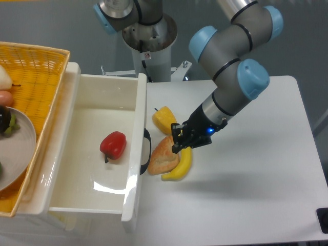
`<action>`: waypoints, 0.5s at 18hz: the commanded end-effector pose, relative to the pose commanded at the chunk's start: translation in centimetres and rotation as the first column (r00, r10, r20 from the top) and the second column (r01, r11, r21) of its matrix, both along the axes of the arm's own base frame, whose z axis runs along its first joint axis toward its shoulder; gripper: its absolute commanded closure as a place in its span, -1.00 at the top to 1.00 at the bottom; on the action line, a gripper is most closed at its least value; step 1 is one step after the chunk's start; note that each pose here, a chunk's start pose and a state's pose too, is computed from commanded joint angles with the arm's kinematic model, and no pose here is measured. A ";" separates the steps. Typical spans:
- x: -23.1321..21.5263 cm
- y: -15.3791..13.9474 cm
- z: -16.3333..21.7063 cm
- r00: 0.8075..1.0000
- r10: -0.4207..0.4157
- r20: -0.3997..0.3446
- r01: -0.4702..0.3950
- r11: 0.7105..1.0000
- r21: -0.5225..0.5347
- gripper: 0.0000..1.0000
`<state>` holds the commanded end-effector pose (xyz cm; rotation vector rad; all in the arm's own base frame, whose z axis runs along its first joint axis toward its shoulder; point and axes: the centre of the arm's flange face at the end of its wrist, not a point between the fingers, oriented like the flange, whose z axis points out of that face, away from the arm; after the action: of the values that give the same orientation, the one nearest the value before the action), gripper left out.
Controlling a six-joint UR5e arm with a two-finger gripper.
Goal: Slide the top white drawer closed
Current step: 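Move the gripper toward the open white drawer's front panel, then press the gripper against the drawer front and begin pushing it inward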
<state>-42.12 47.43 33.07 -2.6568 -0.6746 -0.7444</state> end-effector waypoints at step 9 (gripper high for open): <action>2.2 1.8 0.2 0.999 -0.030 0.016 0.030 0.999 0.013 -1.00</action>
<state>-39.95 49.22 33.28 -2.6572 -0.6328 -0.7767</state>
